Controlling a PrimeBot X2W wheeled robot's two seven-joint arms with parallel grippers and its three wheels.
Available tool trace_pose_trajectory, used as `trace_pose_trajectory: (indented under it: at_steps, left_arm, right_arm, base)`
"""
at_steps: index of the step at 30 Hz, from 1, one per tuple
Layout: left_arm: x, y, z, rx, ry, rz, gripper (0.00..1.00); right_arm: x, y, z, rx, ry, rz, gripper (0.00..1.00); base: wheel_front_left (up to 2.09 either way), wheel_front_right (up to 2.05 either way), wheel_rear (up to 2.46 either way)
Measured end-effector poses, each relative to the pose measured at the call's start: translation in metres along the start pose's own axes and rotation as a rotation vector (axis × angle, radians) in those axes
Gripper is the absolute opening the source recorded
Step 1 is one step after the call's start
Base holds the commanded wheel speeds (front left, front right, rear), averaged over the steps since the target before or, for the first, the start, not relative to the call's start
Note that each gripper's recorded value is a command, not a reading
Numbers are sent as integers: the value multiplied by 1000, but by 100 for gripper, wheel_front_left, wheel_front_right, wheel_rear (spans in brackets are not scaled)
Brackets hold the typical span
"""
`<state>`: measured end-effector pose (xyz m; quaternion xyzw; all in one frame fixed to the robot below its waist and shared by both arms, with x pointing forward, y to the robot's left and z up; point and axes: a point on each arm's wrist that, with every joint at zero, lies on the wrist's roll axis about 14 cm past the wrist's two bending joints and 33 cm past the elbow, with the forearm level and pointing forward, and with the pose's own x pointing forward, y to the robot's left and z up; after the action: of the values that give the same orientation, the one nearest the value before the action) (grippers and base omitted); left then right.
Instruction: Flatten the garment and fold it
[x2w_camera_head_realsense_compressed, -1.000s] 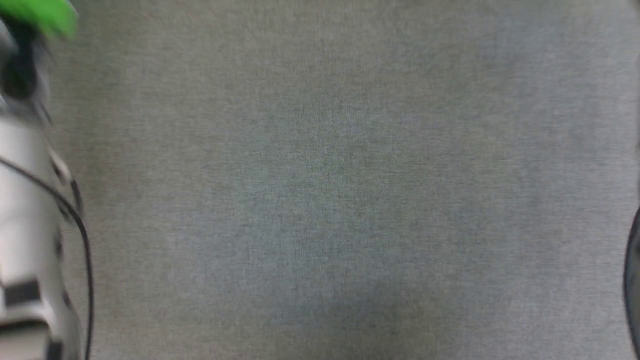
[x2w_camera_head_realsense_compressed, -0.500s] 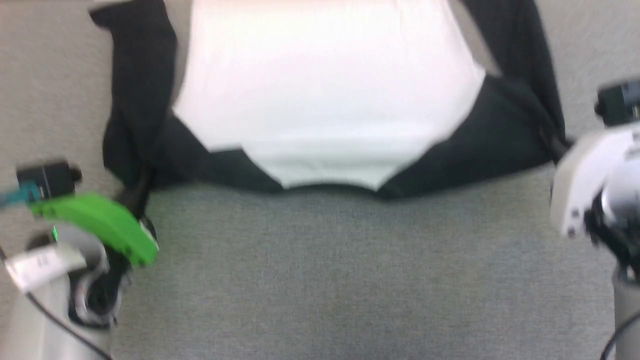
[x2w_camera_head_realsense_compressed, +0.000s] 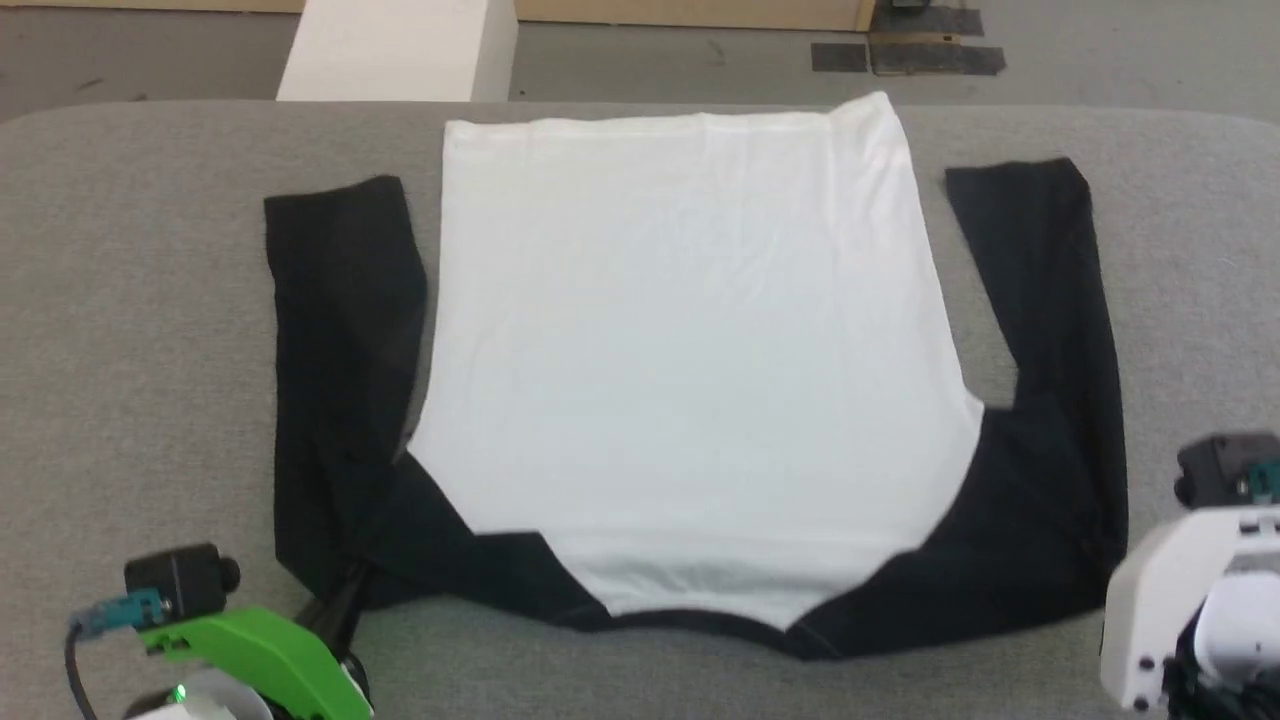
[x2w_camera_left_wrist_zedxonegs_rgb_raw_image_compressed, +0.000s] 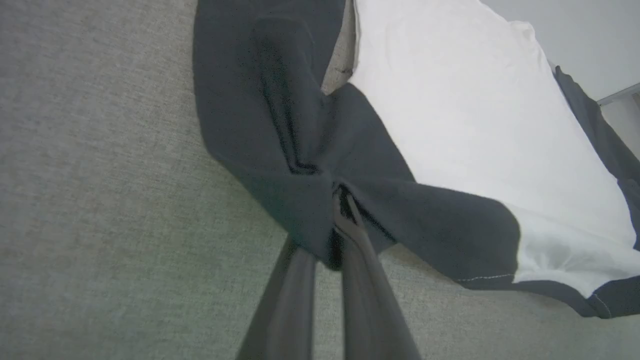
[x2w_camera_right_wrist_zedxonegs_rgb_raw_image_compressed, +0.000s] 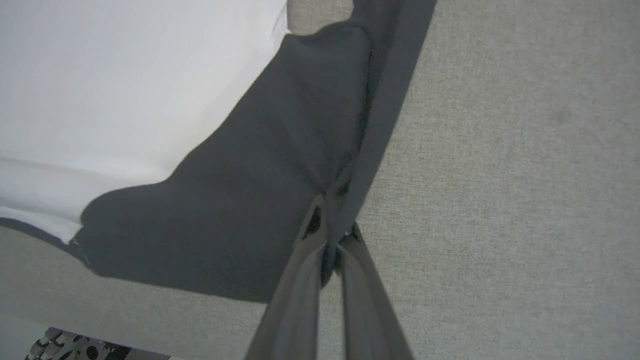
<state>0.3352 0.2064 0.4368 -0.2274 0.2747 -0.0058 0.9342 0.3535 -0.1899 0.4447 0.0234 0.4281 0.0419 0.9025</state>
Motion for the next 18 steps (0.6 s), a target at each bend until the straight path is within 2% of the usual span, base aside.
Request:
trace_pose_trajectory:
  at_steps: [10, 11, 12, 13, 14, 15, 18]
  left_arm:
    - [0, 9, -29, -41, 34, 32, 0]
    - [2, 9, -30, -41, 22, 33, 9]
    - [3, 9, -30, -44, 14, 34, 57]
    - [5, 9, -32, -45, 14, 34, 100]
    - [6, 9, -35, -42, 22, 32, 100]
    - [6, 9, -37, -38, 21, 32, 100]
    - [6, 13, -35, -18, -13, 52, 100]
  right_arm:
    - [17, -2, -44, 11, 63, -20, 0]
    - [21, -1, -48, 8, 61, -19, 0]
    - [23, 0, -49, 11, 53, -17, 0]
    - [26, 0, -49, 14, 36, -15, 38]
    - [28, 0, -49, 15, 27, -14, 86]
    - [29, 0, -50, 17, 17, -13, 100]
    - [31, -3, -43, 28, -56, -21, 100]
  base:
    - [0, 0, 0]
    - [0, 0, 0]
    - [0, 0, 0]
    - [0, 0, 0]
    - [0, 0, 0]
    - [0, 0, 0]
    - [0, 0, 0]
